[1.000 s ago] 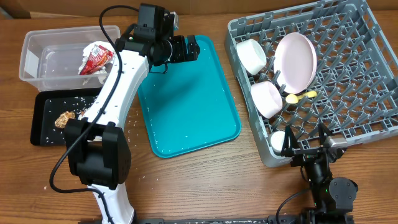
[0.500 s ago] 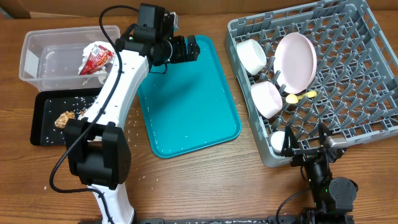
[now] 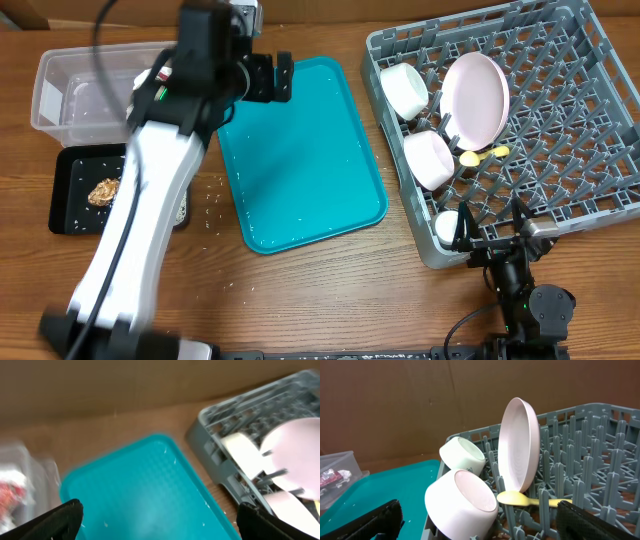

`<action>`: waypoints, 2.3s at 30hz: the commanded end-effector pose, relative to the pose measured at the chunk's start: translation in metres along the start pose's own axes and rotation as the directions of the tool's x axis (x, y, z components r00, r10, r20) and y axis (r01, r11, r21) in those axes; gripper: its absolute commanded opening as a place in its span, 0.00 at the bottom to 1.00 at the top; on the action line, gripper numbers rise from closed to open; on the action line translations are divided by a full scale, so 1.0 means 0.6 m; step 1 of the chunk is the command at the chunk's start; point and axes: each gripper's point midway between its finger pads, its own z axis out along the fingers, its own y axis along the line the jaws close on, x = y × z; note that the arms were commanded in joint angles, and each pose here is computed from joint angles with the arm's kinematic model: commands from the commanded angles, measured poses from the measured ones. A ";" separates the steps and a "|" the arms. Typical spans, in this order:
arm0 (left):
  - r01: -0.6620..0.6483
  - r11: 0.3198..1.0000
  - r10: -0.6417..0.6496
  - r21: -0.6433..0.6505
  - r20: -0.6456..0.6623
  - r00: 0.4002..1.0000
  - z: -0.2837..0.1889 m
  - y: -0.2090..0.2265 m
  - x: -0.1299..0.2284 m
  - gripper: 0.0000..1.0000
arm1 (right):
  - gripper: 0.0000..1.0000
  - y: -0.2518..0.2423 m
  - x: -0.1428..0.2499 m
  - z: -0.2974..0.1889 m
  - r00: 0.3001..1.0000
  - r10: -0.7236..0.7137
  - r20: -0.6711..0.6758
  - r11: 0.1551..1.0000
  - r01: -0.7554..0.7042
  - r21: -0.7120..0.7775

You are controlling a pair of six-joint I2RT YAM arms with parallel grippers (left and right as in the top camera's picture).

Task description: Sort waste into correct bins and load items into the dishwasher

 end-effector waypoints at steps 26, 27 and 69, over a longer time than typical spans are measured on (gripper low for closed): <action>-0.138 0.965 0.238 -0.223 0.518 0.822 -0.142 0.084 0.375 1.00 | 1.00 -0.002 0.002 0.000 1.000 -0.002 0.006 1.000 0.002 0.002; -0.136 0.965 0.237 -0.226 0.517 0.822 -0.139 0.086 0.383 1.00 | 1.00 -0.002 0.002 0.000 1.000 -0.002 0.006 1.000 0.002 0.002; -0.135 0.964 0.237 -0.228 0.518 0.822 -0.148 0.084 0.402 1.00 | 1.00 -0.002 0.002 0.000 1.000 -0.002 0.006 1.000 0.002 0.002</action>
